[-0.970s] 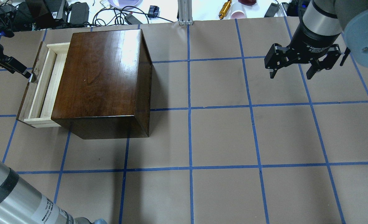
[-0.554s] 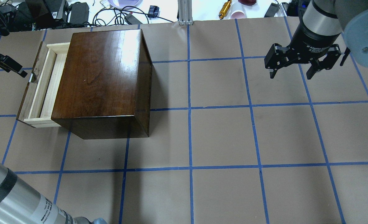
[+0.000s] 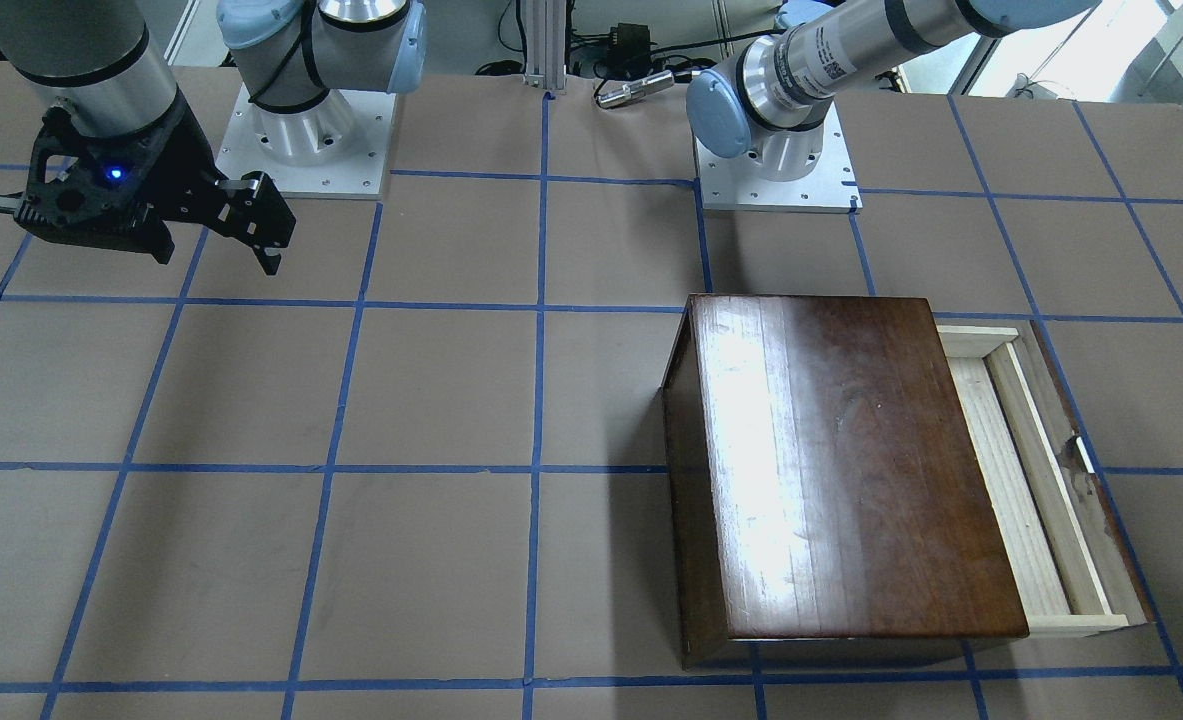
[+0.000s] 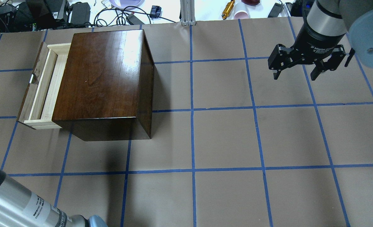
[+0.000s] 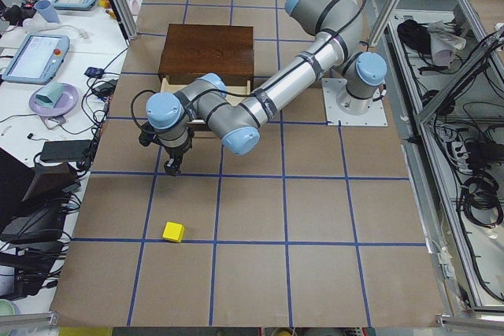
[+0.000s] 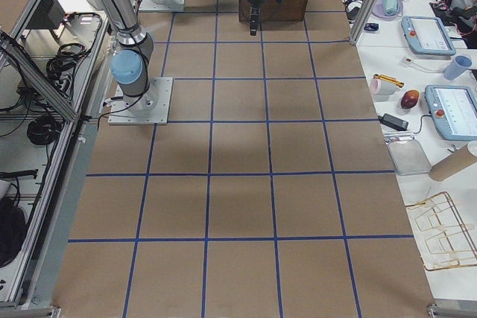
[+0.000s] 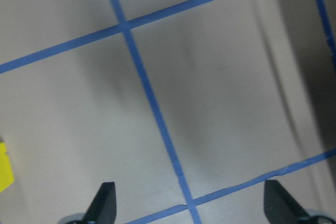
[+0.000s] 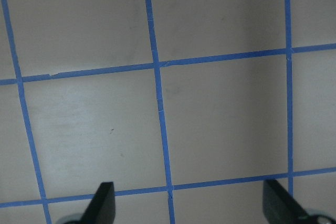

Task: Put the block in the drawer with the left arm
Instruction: 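Lower the left gripper and grasp the small yellow cube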

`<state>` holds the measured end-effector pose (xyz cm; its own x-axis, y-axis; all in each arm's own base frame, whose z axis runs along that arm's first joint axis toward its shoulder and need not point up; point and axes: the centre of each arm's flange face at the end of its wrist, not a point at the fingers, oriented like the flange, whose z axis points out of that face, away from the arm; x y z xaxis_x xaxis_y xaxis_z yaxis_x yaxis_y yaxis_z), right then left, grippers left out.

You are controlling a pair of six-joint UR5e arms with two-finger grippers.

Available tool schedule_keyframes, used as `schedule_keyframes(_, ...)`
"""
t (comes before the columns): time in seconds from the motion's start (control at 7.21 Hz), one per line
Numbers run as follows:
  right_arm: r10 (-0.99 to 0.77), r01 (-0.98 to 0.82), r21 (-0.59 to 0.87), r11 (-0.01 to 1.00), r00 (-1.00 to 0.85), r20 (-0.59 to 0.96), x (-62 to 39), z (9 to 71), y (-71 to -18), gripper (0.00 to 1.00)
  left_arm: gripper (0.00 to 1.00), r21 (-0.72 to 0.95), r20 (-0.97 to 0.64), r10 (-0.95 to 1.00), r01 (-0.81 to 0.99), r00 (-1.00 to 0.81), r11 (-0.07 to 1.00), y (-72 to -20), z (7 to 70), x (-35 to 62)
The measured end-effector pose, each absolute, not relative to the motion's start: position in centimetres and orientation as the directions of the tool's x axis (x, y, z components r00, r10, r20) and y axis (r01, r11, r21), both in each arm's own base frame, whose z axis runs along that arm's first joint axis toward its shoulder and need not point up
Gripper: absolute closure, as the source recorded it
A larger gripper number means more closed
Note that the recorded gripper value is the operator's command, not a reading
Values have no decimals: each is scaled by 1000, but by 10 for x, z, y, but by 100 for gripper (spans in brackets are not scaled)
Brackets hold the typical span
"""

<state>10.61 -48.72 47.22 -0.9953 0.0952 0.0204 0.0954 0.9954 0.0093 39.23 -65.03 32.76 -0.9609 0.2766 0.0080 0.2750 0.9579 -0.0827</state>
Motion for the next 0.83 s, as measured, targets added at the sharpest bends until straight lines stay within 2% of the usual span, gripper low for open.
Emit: schedule_keyframes(0.83,95,95,9,995,-995,20,106,472,-487,0,0,-137,-92,195,206,-977,969,-648,289,491)
